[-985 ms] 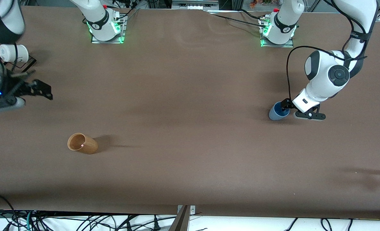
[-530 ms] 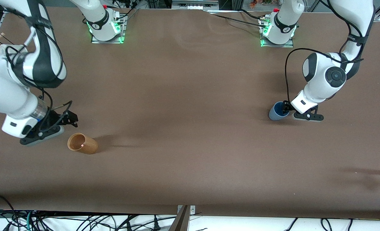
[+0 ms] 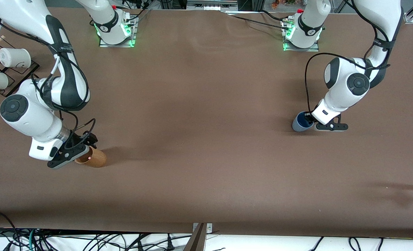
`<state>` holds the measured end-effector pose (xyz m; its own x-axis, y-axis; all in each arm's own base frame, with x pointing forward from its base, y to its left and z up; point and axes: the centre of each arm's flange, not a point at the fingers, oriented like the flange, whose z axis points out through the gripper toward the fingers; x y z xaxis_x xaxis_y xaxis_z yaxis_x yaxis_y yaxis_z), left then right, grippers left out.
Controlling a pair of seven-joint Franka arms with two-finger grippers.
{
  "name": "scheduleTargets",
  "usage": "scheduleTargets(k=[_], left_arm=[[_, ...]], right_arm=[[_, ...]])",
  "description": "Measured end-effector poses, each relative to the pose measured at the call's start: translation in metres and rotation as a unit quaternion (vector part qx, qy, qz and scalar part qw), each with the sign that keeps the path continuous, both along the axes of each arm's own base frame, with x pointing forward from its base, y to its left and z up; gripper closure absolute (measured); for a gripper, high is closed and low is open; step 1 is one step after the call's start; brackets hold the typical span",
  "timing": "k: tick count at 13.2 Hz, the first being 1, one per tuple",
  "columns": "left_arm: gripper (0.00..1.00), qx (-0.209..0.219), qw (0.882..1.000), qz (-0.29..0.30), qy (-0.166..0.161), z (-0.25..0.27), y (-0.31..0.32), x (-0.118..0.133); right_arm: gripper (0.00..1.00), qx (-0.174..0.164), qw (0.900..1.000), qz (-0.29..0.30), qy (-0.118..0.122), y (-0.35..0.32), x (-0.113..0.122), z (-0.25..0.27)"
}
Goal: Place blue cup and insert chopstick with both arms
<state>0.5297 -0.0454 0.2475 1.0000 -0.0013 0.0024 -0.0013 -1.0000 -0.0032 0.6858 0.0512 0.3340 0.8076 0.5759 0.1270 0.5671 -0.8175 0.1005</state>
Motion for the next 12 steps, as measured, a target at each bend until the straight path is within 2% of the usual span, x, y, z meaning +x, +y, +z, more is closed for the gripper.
scheduleTargets(k=[2, 4, 5, 6, 8, 9, 10, 12], left_arm=[[0.94, -0.002, 1.000, -0.011, 0.000, 0.016, -0.018, 0.012], [0.94, -0.017, 1.000, -0.012, 0.008, 0.047, -0.067, 0.030], [0.94, -0.024, 0.999, -0.022, 0.010, 0.063, -0.102, 0.038], [0.94, -0.030, 0.999, -0.042, 0.005, 0.077, -0.143, 0.044], [0.94, -0.040, 0.996, -0.082, -0.016, 0.094, -0.232, 0.051], [0.94, -0.044, 0.995, -0.086, -0.022, 0.095, -0.274, 0.050], [0.94, -0.046, 0.996, -0.079, -0.020, 0.090, -0.312, 0.047], [0.94, -0.040, 0.997, -0.060, -0.005, 0.068, -0.382, 0.030]], right_arm=[[0.04, -0.002, 1.000, 0.009, -0.007, 0.000, 0.003, -0.008], [0.10, -0.002, 1.000, 0.014, -0.009, 0.002, 0.004, -0.013], [0.17, -0.002, 1.000, 0.017, -0.009, 0.003, 0.004, -0.013], [0.31, -0.001, 1.000, 0.020, -0.010, 0.006, 0.004, -0.013], [0.51, -0.001, 1.000, 0.024, -0.012, 0.008, 0.004, -0.012], [0.59, -0.001, 1.000, 0.024, -0.012, 0.009, 0.004, -0.012], [0.59, -0.001, 1.000, 0.026, -0.012, 0.009, 0.004, -0.012], [0.81, -0.001, 1.000, 0.028, -0.015, 0.009, 0.005, -0.010]])
